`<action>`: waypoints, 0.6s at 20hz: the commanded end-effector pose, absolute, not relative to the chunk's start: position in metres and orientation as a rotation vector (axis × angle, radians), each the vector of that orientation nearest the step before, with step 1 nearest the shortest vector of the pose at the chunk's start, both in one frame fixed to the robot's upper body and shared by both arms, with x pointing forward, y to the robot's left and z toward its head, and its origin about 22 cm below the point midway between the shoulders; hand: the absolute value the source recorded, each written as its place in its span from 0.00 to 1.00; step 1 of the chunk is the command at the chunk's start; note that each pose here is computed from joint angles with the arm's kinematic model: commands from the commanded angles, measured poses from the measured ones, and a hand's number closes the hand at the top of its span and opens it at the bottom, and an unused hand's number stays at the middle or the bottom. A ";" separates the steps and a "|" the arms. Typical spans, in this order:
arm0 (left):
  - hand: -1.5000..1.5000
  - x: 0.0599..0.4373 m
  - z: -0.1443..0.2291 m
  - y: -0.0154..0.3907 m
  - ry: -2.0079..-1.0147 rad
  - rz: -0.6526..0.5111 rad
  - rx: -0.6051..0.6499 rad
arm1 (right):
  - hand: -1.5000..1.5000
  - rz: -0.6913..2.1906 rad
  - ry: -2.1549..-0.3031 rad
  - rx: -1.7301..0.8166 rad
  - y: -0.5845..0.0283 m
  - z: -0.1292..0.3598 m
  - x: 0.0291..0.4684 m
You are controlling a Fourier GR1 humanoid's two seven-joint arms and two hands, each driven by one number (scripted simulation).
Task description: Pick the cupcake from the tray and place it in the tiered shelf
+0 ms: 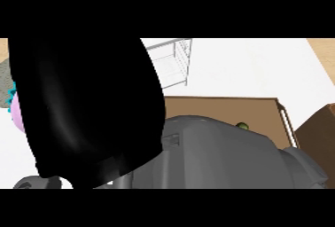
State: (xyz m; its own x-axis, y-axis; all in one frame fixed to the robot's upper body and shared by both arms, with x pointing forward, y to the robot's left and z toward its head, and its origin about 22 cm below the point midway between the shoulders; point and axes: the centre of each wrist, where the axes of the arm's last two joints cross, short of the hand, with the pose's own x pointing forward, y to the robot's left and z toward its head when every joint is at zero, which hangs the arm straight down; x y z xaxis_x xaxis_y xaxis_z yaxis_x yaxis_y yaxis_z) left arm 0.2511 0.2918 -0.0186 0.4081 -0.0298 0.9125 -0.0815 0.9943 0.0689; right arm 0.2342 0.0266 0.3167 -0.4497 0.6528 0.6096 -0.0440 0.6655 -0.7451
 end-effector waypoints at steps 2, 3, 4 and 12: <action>0.50 0.246 -0.034 0.277 -1.120 0.036 0.092 | 1.00 0.792 -1.783 -0.532 0.025 0.364 0.261; 0.50 0.248 -0.028 0.286 -1.114 0.051 0.088 | 1.00 0.765 -1.789 -0.555 0.019 0.354 0.269; 0.50 0.247 -0.027 0.293 -1.100 0.027 0.097 | 1.00 0.733 -1.797 -0.552 0.029 0.385 0.266; 0.50 0.252 -0.025 0.295 -1.123 0.042 0.089 | 1.00 0.767 -1.773 -0.576 0.007 0.387 0.337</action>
State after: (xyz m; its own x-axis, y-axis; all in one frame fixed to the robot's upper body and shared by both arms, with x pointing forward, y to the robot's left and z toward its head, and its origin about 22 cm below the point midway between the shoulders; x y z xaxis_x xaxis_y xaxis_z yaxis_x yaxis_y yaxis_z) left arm 0.2533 0.2924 -0.0180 0.3969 -0.0263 0.9175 -0.0670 0.9961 0.0575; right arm 0.3074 0.0192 0.3811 -0.3348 0.6902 0.6415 0.0281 0.6878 -0.7254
